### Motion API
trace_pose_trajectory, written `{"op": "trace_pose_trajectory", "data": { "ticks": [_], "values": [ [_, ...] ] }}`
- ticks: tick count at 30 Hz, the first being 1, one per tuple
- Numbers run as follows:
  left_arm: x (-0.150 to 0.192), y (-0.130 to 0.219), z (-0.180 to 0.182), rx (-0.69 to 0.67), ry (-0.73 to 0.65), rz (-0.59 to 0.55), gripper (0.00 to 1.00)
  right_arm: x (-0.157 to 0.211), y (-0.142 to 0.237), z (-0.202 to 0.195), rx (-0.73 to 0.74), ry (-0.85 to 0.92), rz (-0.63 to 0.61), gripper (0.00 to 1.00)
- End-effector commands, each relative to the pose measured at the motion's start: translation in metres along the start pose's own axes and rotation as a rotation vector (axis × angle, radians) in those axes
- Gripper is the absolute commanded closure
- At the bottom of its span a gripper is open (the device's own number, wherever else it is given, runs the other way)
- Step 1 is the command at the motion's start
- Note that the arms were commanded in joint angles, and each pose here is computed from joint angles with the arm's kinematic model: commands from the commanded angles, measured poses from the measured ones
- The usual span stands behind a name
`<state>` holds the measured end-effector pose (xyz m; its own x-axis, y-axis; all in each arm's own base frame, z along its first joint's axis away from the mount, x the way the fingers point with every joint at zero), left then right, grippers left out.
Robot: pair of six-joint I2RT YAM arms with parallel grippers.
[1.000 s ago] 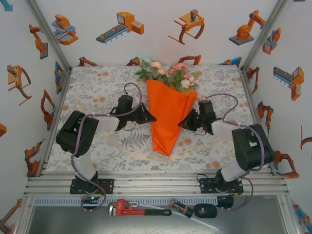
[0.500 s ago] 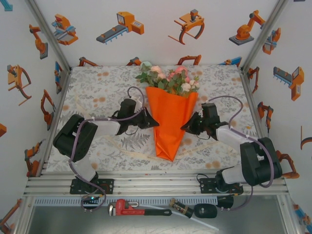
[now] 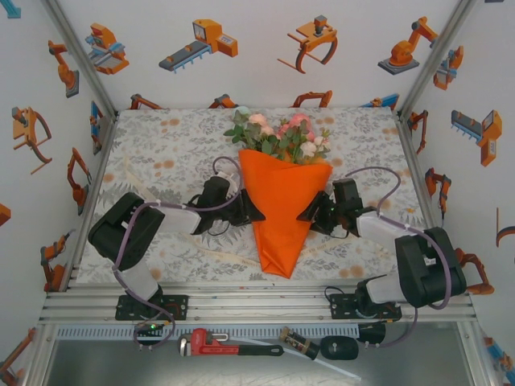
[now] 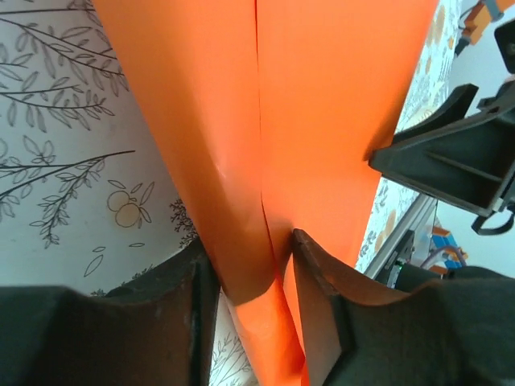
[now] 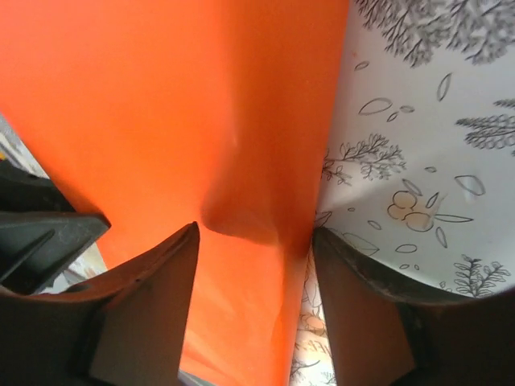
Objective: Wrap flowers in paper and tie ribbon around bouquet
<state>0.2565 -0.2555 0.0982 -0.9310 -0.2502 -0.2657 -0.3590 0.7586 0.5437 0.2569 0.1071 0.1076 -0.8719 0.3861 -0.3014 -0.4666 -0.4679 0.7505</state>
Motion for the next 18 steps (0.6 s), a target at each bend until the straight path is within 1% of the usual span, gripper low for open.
{"op": "trace_pose_trajectory", "data": {
  "ticks": [1, 4, 10, 15, 18],
  "values": [
    [-0.006, 0.013, -0.005, -0.017, -0.026, -0.064, 0.46, -0.008, 0.011, 0.005, 0.051, 0.032, -0.05, 0.36],
    [-0.009, 0.02, -0.007, -0.017, -0.032, -0.08, 0.38, -0.01, 0.015, 0.007, 0.053, 0.04, -0.062, 0.33],
    [-0.012, 0.03, -0.01, -0.013, -0.042, -0.108, 0.29, -0.014, 0.023, 0.013, 0.049, 0.055, -0.073, 0.33],
    [-0.013, 0.035, -0.011, -0.008, -0.043, -0.112, 0.24, -0.019, 0.031, 0.019, 0.049, 0.066, -0.094, 0.32],
    [-0.014, 0.038, -0.01, -0.054, -0.054, -0.105, 0.22, -0.021, 0.035, 0.022, 0.044, 0.083, -0.101, 0.32]
  ]
}}
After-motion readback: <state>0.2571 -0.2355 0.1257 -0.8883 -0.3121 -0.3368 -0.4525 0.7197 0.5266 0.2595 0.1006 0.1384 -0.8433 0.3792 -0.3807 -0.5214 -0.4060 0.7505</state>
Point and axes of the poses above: each hand's point on the last joint's axis, 136 mm out from that joint toward the fingers, its own y axis back along the fingers, its own z axis along the line the jaws close on, x = y × z, the point moved 8 cm from there along y, back along the fingers, and after that the axes turned 7 degrees about y, right-handed, at the moved point
